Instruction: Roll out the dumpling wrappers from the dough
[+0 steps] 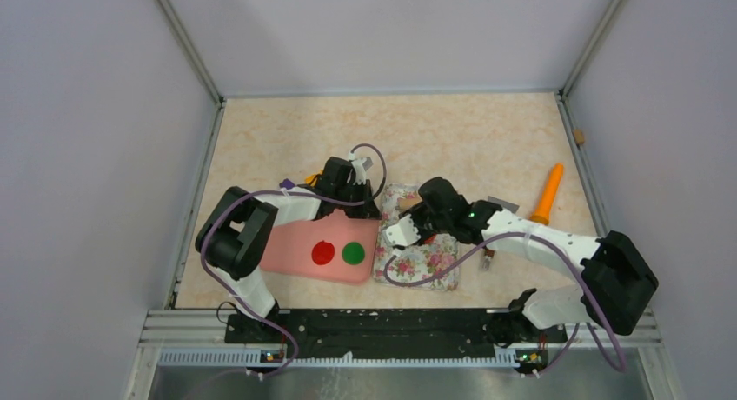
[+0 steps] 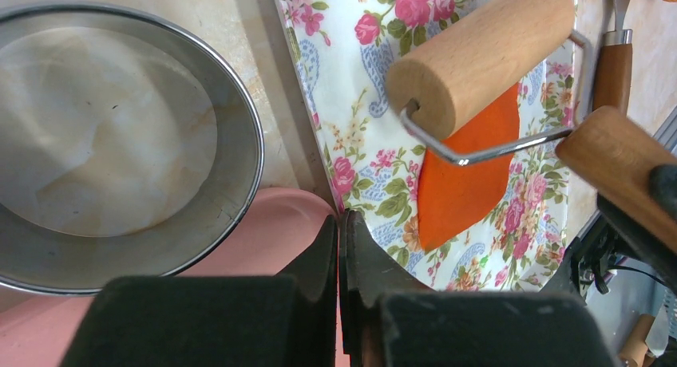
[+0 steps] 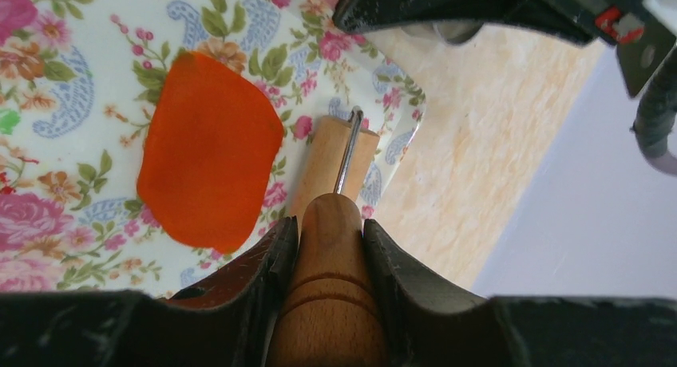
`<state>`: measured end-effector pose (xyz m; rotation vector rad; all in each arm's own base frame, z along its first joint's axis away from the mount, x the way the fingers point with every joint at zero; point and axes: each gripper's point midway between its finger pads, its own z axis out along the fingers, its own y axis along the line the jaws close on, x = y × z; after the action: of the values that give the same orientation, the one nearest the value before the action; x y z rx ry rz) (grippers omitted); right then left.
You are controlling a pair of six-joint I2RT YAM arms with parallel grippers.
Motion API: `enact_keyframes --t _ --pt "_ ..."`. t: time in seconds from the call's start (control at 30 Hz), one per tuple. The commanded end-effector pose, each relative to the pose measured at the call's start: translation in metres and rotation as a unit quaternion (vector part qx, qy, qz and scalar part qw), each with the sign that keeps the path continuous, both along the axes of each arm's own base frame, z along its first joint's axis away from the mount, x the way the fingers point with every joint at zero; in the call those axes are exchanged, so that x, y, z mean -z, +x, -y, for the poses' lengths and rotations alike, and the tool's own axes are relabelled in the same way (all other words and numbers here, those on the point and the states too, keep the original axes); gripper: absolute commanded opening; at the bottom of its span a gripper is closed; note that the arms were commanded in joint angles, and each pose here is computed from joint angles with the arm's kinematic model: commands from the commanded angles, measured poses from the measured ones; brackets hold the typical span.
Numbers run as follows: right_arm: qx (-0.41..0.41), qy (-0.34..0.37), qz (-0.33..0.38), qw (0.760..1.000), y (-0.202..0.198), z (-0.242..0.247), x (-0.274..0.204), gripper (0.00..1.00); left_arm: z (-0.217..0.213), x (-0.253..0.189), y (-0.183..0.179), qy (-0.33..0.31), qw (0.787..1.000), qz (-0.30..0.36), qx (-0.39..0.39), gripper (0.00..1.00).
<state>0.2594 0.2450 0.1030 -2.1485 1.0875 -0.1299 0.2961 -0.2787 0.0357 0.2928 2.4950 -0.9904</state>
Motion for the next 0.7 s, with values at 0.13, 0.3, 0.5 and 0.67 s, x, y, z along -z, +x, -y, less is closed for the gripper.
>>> enact_keyframes --t 0.13,0.3,0.5,0.67 --pt "0.093 0.041 0.027 0.994 0.029 0.002 -0.089 0.00 -0.019 0.033 -0.001 0.062 0.998 -0.005 -0.022 0.00" --pt "0.070 0.063 -0.017 0.995 0.003 0.001 -0.101 0.00 -0.019 0.032 0.000 0.059 0.998 -0.003 -0.023 0.00" --pt "0.024 0.050 -0.069 0.996 -0.029 0.004 -0.068 0.00 -0.019 0.031 -0.001 0.058 0.998 0.000 -0.022 0.00" --pt "0.005 0.038 -0.081 0.996 -0.037 0.001 -0.048 0.00 -0.022 0.032 -0.004 0.062 0.998 0.001 -0.021 0.00"
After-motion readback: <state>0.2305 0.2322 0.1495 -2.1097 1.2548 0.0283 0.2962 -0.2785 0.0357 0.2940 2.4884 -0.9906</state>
